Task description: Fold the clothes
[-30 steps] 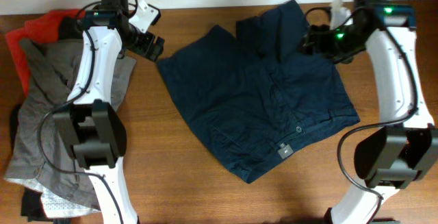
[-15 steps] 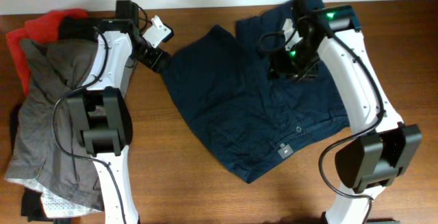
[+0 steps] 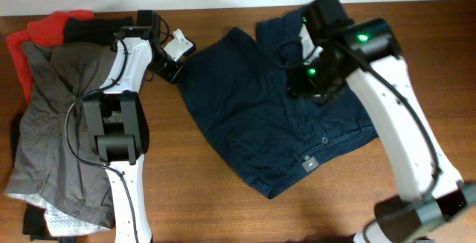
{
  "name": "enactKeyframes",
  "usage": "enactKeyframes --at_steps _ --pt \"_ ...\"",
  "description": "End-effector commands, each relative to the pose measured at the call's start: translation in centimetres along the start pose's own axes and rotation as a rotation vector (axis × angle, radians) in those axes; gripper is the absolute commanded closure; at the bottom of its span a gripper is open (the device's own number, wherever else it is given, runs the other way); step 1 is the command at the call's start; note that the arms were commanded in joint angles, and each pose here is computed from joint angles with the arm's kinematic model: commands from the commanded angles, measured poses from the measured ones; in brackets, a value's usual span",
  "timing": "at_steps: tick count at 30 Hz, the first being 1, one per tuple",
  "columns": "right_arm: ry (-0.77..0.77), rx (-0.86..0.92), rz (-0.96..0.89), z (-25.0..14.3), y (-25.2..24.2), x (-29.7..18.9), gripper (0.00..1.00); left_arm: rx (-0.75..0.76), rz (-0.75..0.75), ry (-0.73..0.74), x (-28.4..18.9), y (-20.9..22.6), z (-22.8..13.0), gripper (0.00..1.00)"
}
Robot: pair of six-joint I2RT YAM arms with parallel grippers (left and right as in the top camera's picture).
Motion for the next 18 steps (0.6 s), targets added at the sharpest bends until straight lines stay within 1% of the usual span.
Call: enactKeyframes --at_steps 1,3,4,5,6,9,14,17,18 --pt "-0.085 0.045 -0.064 -1.3 -1.1 -2.7 0.43 -0.05 -0.064 0.04 0.9 -1.1 -0.3 0.85" --pt "-0.1 0.046 -0.083 -1.9 -1.6 -3.6 0.43 -0.14 -0.054 0.072 0.8 -1.1 -0.5 0.92" --pt "-0.106 0.047 -0.091 -2.3 -1.8 -4.0 0.43 -0.209 -0.039 0.099 0.8 -1.1 -0.8 0.94" --pt "-0.11 0.059 -0.103 -2.6 -2.1 -4.4 0.42 -0.284 -0.03 0.132 0.7 -1.1 -1.2 0.99" --pt "-0.113 0.077 -0.119 -2.8 -2.4 -4.6 0.42 -0.345 -0.03 0.156 0.6 -1.2 -1.5 0.99" --pt "-0.101 0.099 -0.148 -3.1 -2.7 -4.6 0.42 -0.553 -0.114 0.279 -1.0 -2.8 -2.7 0.99" --pt "-0.071 0.175 -0.184 -3.3 -3.1 -3.5 0.43 -0.615 -0.236 0.427 -3.3 -5.0 -3.5 0.99" --pt "-0.026 0.275 -0.262 -3.5 -4.3 -1.6 0.43 -0.632 -0.291 0.505 -4.3 -6.0 -4.0 0.99" --pt "0.004 0.322 -0.294 -3.5 -5.2 -0.6 0.43 -0.644 -0.278 0.496 -4.6 -6.0 -3.8 0.99"
Point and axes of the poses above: each gripper's point midway between its finger pads, its own x axis out along the fingers, its own y axis along the line the jaws close on, z = x × y, the point moved 10 cm from there along -x, back along the fingers, and after that the axes turned 15 degrees about x, right-handed, at the moved point
